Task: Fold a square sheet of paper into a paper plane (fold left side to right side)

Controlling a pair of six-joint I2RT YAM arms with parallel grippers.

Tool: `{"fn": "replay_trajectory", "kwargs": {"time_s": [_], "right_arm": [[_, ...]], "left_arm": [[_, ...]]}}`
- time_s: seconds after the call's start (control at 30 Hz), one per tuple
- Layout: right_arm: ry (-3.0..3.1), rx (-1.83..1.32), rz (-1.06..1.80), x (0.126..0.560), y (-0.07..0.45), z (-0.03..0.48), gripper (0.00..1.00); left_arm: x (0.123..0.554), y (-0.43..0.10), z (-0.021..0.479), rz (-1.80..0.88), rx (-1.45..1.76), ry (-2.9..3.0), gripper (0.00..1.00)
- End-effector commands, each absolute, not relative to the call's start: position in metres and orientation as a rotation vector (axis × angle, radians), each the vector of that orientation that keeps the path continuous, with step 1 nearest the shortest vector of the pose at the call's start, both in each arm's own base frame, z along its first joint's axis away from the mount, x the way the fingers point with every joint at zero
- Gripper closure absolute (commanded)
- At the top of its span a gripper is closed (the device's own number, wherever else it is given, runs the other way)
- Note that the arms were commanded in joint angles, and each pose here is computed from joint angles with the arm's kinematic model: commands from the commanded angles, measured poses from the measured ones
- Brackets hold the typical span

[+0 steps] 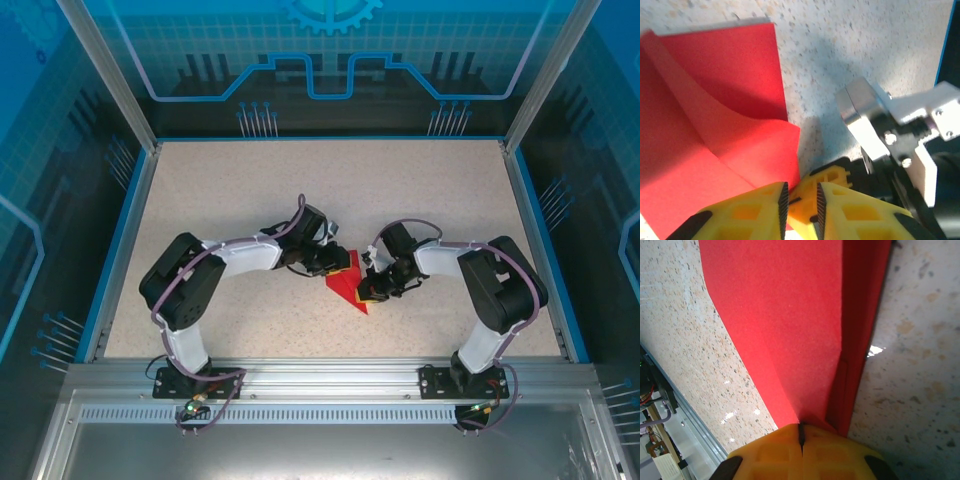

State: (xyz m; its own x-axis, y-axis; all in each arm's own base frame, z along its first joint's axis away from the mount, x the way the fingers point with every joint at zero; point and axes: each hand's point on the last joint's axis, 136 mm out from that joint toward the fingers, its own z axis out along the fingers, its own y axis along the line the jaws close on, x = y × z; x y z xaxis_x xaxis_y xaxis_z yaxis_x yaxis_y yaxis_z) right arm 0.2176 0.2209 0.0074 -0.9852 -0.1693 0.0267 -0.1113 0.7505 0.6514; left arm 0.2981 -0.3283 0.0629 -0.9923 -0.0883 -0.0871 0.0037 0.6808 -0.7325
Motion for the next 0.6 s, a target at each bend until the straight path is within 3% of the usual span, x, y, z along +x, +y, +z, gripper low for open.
{"fn": "replay_trajectory", "kwargs": {"time_s": [0.0,0.23,0.57], "right_arm": [[-2.909,0.129,-0.724,0.206,0.183,-0.029,1.0],[-2.908,0.13,-0.72,0.206,0.183,-0.029,1.0],[-2.909,0.132,-0.707,0.205,0.182,-0.029,1.0]], "left_arm": [[0.277,-0.337,0.055,-1.273,-0.012,2.802,0.79],[0.268,-0.357,0.041,-1.363,0.016,2.812,0.85],[0.265,-0.35,0.012,-1.26,-0.046,2.909,0.86]]}}
